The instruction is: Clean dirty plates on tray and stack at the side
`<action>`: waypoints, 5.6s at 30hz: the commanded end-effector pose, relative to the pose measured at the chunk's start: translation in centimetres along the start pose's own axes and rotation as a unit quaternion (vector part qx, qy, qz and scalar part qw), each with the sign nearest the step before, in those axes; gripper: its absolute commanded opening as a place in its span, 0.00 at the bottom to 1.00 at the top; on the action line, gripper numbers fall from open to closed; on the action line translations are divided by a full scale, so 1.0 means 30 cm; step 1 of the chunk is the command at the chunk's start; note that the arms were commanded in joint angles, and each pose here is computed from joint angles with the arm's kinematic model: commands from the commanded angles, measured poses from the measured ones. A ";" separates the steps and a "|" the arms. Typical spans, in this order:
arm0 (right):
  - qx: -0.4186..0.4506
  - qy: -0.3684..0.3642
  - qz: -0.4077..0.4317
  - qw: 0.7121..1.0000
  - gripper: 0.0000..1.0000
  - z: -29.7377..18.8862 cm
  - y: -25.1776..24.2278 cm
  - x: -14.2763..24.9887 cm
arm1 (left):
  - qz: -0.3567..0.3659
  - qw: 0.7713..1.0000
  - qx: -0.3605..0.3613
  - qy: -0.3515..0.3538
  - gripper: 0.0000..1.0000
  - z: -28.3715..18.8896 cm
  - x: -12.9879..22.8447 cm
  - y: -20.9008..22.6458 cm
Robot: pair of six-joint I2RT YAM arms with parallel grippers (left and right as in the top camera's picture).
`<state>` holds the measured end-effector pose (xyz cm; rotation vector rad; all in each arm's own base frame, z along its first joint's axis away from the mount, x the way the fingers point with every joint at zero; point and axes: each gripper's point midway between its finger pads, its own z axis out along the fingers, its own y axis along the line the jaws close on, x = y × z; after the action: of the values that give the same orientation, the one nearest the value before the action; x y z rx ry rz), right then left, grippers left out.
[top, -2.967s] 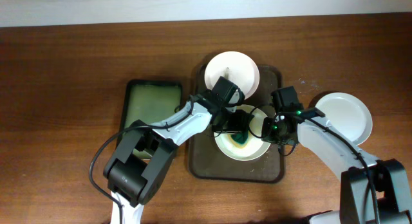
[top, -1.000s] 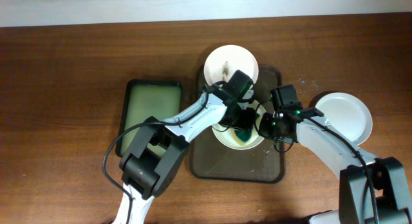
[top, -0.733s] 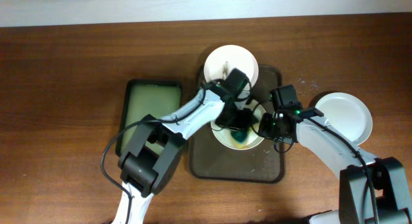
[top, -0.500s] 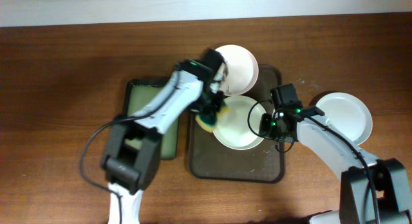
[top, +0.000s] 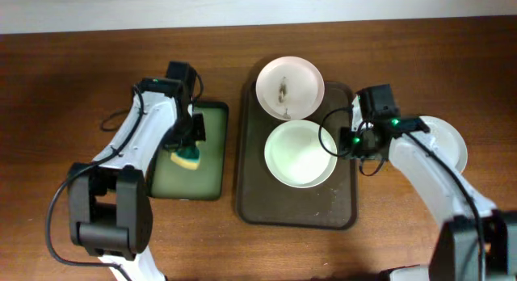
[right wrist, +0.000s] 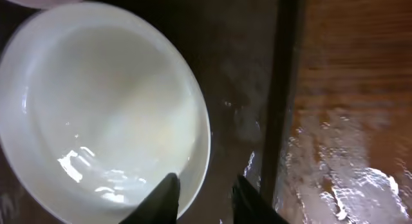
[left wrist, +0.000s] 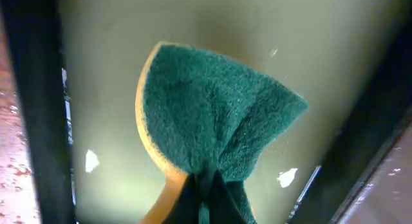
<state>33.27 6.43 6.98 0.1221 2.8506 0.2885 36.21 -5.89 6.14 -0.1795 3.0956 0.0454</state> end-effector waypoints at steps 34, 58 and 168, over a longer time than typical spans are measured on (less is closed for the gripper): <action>0.403 -0.337 -0.259 0.811 0.04 -0.517 0.312 -0.006 | 0.031 0.984 0.094 -0.149 0.99 -0.403 -0.035 -0.059; 0.389 -0.366 -0.289 0.794 0.04 -0.539 0.397 0.037 | 0.031 0.984 0.094 -0.149 1.00 -0.403 -0.035 -0.059; -0.031 0.012 -0.038 0.999 0.46 -0.247 0.091 0.054 | 0.043 0.999 0.031 0.011 0.00 0.271 0.032 -0.042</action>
<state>29.77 7.74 15.47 -0.0340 2.8053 0.3615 36.69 -6.60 0.41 -0.0608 3.0519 -0.0224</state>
